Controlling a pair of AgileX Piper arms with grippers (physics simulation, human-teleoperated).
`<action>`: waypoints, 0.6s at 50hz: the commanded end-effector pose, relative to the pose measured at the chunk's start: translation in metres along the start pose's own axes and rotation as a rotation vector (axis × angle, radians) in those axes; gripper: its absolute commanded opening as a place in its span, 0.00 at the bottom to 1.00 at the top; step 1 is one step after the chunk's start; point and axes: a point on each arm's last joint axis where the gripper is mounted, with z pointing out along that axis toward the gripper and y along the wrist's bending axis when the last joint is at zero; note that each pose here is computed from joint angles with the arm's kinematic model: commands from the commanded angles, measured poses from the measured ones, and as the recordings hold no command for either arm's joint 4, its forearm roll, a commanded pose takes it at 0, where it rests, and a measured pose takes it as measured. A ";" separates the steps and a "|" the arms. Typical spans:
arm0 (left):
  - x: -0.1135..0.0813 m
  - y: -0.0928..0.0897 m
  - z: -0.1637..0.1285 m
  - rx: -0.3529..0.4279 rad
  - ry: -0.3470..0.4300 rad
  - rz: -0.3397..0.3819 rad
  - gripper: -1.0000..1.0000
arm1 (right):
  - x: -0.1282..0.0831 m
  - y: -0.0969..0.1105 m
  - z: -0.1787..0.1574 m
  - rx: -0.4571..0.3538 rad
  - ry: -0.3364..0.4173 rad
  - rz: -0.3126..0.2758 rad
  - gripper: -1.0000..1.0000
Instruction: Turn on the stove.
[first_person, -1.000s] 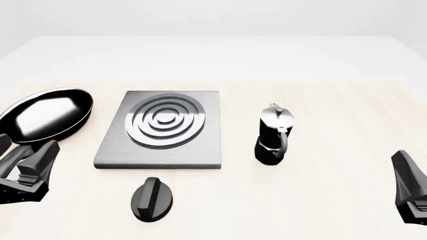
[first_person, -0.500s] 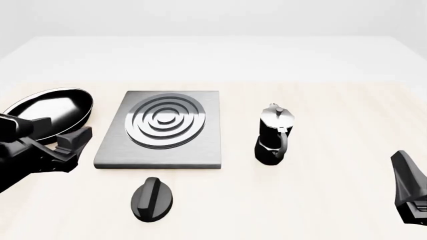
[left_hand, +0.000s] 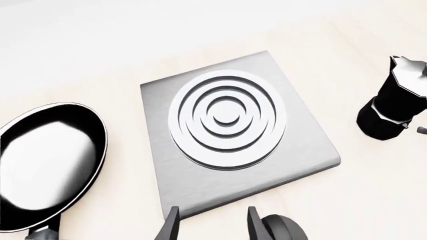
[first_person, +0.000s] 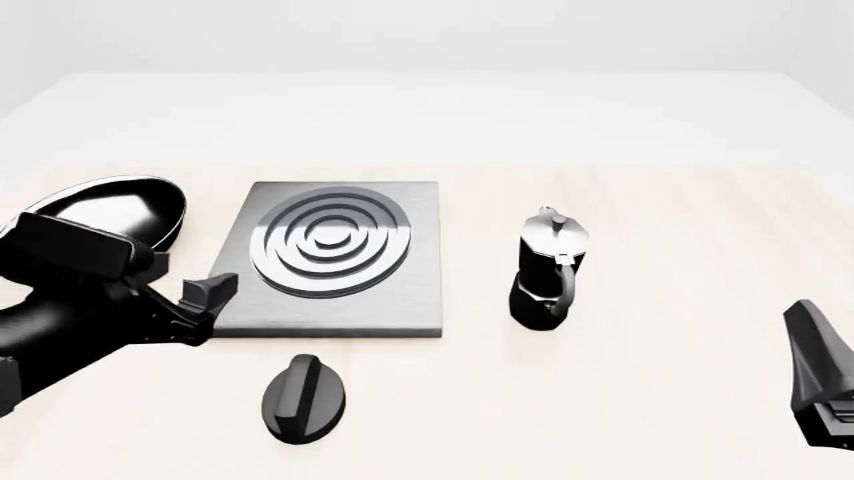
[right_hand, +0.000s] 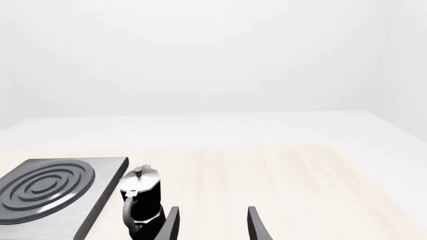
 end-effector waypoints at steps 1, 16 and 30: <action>0.014 -0.009 0.017 0.041 0.063 0.006 1.00 | -0.001 0.000 0.000 0.003 -0.005 -0.005 1.00; 0.031 -0.022 0.026 0.095 0.128 -0.009 1.00 | 0.000 0.000 0.000 0.004 -0.006 -0.007 1.00; 0.038 -0.035 0.026 0.151 0.177 -0.026 1.00 | 0.000 0.000 0.000 0.003 -0.006 -0.007 1.00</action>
